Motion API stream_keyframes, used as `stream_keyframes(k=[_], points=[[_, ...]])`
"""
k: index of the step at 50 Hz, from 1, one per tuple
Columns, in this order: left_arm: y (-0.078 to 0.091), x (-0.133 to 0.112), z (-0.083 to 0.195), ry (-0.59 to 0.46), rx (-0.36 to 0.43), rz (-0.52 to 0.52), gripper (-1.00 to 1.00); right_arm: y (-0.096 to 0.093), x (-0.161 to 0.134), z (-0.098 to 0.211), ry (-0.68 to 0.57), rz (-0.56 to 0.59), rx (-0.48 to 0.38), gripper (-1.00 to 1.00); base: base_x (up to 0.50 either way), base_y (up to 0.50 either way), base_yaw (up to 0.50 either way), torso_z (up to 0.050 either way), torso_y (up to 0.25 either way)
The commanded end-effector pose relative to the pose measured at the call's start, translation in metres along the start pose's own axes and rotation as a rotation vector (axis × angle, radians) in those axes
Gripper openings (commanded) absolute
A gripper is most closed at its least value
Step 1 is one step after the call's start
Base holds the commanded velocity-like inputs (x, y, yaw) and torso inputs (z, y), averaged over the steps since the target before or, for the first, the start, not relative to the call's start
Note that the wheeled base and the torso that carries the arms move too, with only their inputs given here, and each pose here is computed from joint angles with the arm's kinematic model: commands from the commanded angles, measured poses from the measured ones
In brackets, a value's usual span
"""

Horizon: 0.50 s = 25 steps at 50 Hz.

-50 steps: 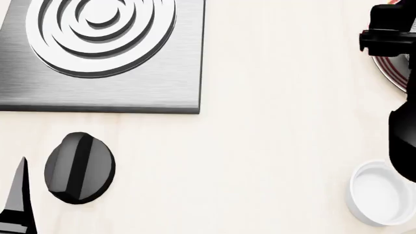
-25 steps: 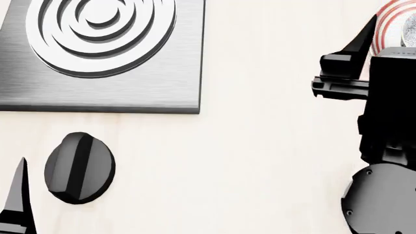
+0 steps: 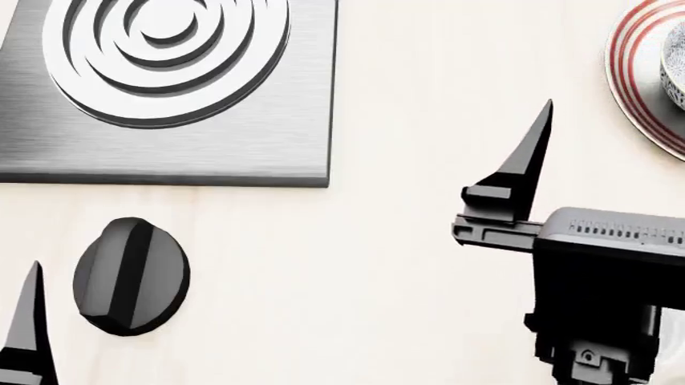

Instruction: Pick the akita bowl next to the ramekin and place it on the plate.

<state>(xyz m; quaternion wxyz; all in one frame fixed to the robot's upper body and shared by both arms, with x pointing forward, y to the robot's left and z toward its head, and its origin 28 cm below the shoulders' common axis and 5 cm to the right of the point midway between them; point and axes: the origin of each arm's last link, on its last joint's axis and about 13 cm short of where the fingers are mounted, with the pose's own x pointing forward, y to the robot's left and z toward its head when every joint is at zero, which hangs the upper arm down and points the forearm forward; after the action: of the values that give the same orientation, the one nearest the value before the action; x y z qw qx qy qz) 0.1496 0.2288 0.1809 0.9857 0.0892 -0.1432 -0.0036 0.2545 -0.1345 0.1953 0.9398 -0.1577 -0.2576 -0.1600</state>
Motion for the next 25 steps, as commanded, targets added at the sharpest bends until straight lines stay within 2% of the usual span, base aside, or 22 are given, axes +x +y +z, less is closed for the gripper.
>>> stream_keyframes(k=[1,7,25], points=[[0.001,0.000,0.000,0.001,0.001,0.003,1.00,0.008,-0.025,-0.007,0.001,0.047,0.009,1.00,0.00,0.00,0.00,0.000,0.000],[0.000,0.000,0.000,0.000,0.002,0.001,1.00,0.013,-0.033,-0.010,0.017,0.081,0.039,1.00,0.00,0.00,0.00,0.000,0.000],[0.000,0.002,-0.001,0.001,0.005,0.000,1.00,0.018,-0.046,-0.012,-0.013,0.098,0.041,1.00,0.00,0.00,0.00,0.000,0.000]])
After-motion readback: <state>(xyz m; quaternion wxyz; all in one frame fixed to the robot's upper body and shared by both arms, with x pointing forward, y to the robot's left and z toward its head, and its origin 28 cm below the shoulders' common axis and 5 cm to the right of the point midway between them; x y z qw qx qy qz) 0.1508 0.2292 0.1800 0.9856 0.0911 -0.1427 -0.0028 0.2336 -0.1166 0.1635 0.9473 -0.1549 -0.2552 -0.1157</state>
